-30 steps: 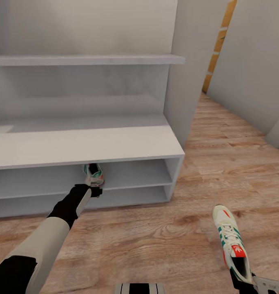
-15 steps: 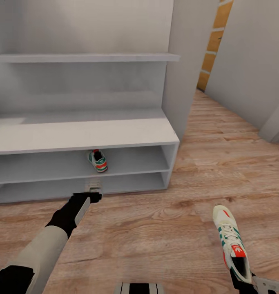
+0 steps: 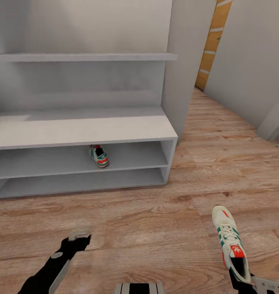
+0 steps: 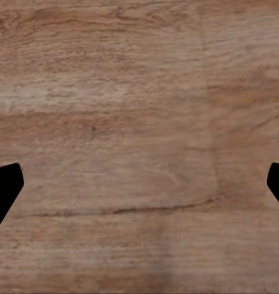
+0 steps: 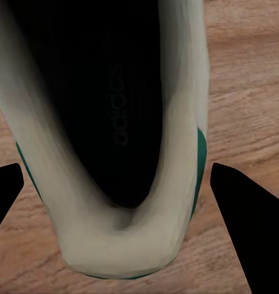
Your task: Pick up the two gym shoes and the two sandals from the corridor floor and place them onto the hallstand (shoe rack) in the corridor, making sure they are on the rack and not on the floor. Arrange them so the two gym shoes are next to each other and the two sandals are next to each other.
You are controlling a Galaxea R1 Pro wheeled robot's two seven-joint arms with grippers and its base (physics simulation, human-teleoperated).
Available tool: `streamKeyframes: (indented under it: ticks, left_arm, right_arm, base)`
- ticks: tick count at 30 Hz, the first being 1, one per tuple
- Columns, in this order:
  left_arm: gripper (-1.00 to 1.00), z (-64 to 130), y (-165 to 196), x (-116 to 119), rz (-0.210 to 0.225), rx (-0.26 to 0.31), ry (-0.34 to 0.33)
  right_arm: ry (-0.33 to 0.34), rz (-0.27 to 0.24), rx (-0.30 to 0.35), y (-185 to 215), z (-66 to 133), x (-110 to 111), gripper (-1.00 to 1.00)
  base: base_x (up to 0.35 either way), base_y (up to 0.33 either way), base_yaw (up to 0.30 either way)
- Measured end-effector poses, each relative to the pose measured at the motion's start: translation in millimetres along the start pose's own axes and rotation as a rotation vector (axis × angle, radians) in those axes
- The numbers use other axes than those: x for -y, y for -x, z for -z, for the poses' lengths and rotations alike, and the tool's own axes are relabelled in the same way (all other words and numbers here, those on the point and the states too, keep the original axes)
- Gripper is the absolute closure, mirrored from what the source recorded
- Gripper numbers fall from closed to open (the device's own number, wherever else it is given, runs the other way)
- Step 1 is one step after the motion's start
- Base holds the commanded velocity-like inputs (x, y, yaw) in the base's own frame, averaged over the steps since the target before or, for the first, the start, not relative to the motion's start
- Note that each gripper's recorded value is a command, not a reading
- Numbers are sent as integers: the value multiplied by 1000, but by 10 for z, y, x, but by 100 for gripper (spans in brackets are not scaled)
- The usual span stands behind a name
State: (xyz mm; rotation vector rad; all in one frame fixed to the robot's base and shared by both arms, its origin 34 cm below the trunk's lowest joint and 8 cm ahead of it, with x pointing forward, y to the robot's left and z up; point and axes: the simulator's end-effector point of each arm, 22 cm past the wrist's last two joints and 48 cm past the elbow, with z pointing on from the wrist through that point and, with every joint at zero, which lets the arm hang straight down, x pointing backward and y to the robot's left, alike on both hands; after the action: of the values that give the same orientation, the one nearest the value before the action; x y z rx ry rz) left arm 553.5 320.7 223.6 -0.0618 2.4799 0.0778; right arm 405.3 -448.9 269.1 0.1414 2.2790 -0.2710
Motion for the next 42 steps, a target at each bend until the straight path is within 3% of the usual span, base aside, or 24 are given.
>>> streamKeyframes:
  ticks: [3,4,6,11,25,42]
  left_arm:
    - [-100,127,-348,-147,-18,30,-53]
    - [-100,239,-607,-302,6,60,-73]
    - [-100,391,-1028,-538,66,39,-48]
    - [-100,503,-1294,-720,101,23,-22]
    - [-100,587,-1495,-720,98,-3,-25]
    - [-100,588,-1478,-721,100,1,-29]
  right_arm:
    - [0,0,-1,-3,0,-1,100]
    - [-1,-2,0,-3,-1,0,100]
    - [-1,-1,0,-3,0,-1,100]
    - [-1,-1,0,-1,1,0,100]
    - [-1,-5,-1,-8,0,-16,100]
    - [-2,-4,0,-5,2,-10,100]
  base:
    - [-2,0,0]
    - [0,0,0]
    - [0,0,0]
    - [0,0,0]
    - [-137,130,16]
    - [-206,201,229]
